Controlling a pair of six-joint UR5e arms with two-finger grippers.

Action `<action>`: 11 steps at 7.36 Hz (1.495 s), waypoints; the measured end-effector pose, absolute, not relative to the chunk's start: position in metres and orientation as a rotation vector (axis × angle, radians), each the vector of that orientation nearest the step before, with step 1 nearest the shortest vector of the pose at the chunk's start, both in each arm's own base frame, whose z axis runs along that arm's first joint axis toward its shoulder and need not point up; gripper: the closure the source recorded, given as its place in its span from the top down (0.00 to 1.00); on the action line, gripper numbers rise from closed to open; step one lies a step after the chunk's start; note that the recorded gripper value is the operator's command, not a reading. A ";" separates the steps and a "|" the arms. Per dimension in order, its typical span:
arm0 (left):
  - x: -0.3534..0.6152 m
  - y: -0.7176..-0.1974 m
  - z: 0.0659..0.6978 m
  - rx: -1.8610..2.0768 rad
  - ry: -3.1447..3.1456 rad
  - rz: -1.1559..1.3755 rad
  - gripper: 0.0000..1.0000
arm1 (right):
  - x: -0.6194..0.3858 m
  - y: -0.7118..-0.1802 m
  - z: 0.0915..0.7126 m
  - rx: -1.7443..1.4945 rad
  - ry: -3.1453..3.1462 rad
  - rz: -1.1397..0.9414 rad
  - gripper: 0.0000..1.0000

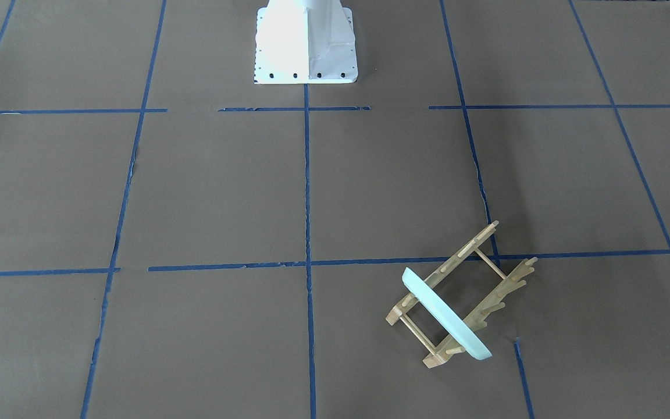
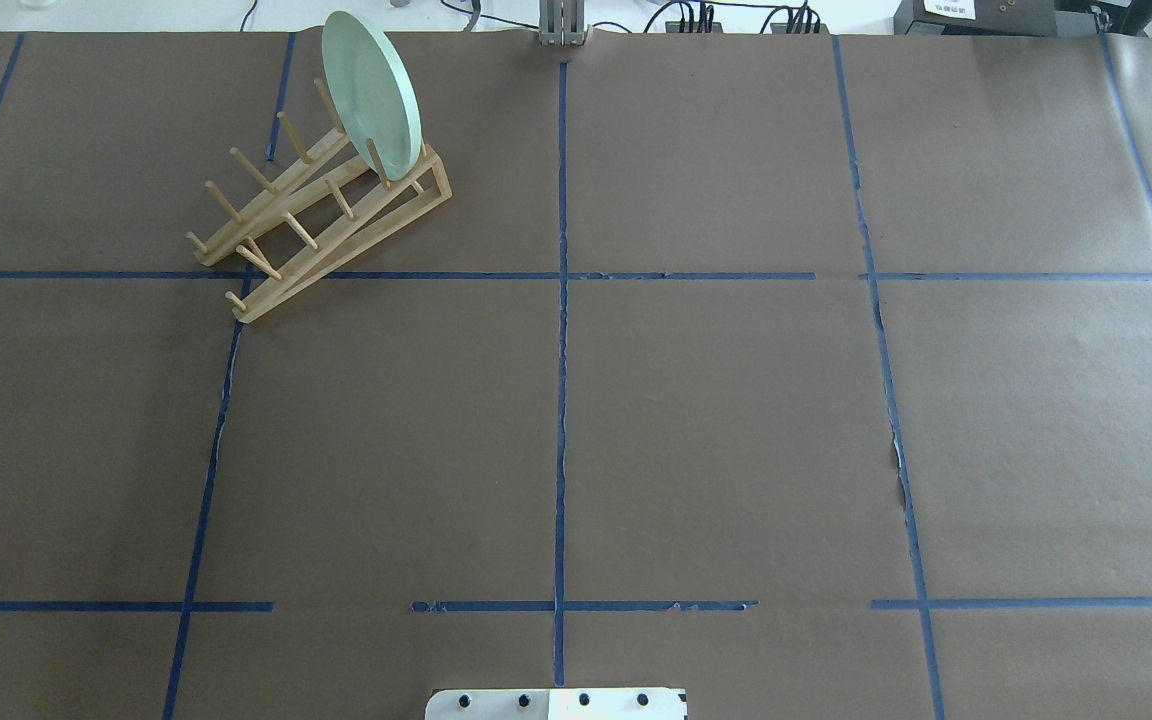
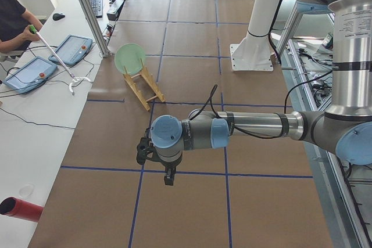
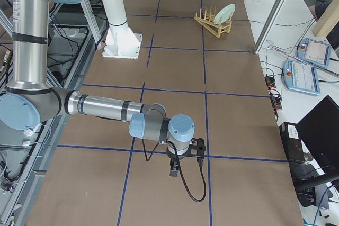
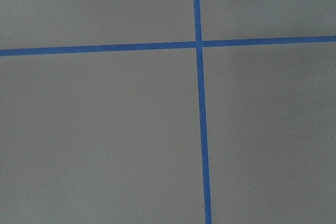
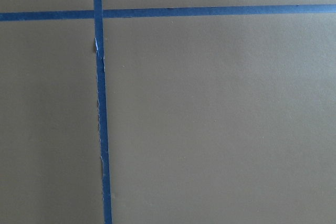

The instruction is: Place plate on rack

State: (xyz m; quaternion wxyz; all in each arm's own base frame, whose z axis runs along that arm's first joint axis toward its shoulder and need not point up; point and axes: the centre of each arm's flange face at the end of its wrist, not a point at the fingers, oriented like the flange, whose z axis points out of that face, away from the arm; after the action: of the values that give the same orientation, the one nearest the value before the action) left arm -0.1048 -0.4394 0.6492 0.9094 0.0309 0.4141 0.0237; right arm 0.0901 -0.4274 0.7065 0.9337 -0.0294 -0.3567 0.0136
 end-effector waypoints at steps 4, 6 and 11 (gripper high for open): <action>-0.105 -0.441 0.651 0.082 0.851 0.054 1.00 | 0.090 -0.427 0.706 -0.060 -0.730 0.028 1.00; -0.105 -0.445 0.646 0.092 0.848 0.060 1.00 | 0.090 -0.427 0.706 -0.060 -0.730 0.028 1.00; -0.105 -0.457 0.635 0.110 0.844 0.072 1.00 | 0.090 -0.428 0.706 -0.059 -0.730 0.028 1.00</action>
State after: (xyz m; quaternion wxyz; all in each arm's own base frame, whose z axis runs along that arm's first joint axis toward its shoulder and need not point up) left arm -0.1054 -0.4566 0.6347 0.9102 0.0533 0.4093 0.0350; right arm 0.0901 -0.4275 0.7060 0.9337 -0.0289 -0.3567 0.0135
